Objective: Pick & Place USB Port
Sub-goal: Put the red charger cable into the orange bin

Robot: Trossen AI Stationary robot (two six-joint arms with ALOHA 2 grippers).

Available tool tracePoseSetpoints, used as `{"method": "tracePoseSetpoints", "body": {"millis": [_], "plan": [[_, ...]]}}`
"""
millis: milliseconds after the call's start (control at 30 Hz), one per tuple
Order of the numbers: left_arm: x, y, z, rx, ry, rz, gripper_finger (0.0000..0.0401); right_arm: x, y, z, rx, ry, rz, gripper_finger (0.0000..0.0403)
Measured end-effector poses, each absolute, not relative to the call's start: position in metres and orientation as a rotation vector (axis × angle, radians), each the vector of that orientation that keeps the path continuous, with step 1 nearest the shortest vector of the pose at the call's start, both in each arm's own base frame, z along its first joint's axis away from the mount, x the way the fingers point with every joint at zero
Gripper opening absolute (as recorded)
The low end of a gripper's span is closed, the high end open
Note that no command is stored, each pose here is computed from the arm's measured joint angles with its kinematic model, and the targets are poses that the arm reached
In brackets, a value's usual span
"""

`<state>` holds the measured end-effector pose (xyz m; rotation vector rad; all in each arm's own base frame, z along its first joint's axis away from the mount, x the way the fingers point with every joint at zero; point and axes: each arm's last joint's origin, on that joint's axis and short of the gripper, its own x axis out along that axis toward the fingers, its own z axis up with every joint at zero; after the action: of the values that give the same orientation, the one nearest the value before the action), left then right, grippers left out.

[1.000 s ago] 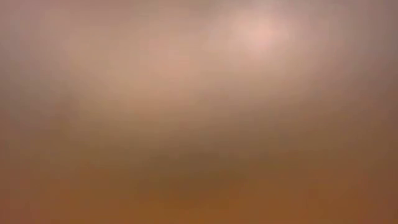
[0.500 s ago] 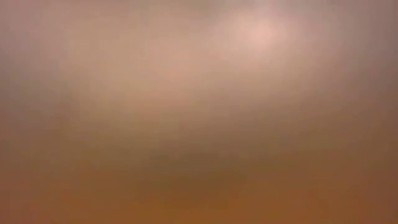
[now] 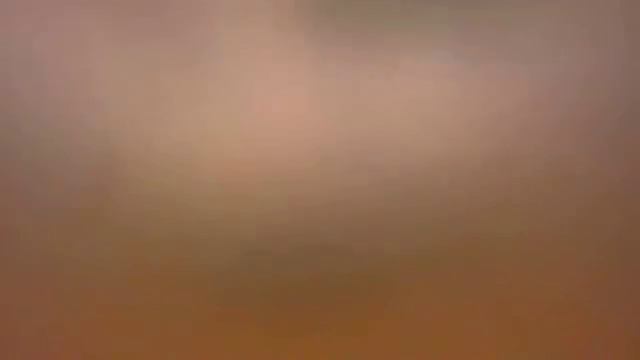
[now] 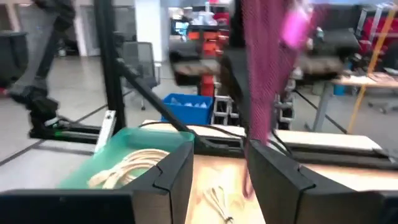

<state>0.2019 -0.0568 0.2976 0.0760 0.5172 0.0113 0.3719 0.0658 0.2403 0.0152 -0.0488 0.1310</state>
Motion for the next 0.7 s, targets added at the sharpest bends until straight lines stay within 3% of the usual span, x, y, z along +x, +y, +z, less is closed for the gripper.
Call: {"method": "tracePoseSetpoints", "body": {"millis": [233, 433, 700], "plan": [[0.215, -0.065, 0.312, 0.113, 0.482, 0.018, 0.0010, 0.382, 0.056, 0.227, 0.078, -0.117, 0.105, 0.0164], [0.227, -0.069, 0.289, 0.131, 0.614, 0.033, 0.0010, 0.380, 0.065, 0.233, 0.037, -0.197, 0.126, 0.0184], [0.241, -0.072, 0.285, 0.143, 0.577, 0.028, 0.0010, 0.380, 0.067, 0.234, 0.041, -0.206, 0.129, 0.0190]]}}
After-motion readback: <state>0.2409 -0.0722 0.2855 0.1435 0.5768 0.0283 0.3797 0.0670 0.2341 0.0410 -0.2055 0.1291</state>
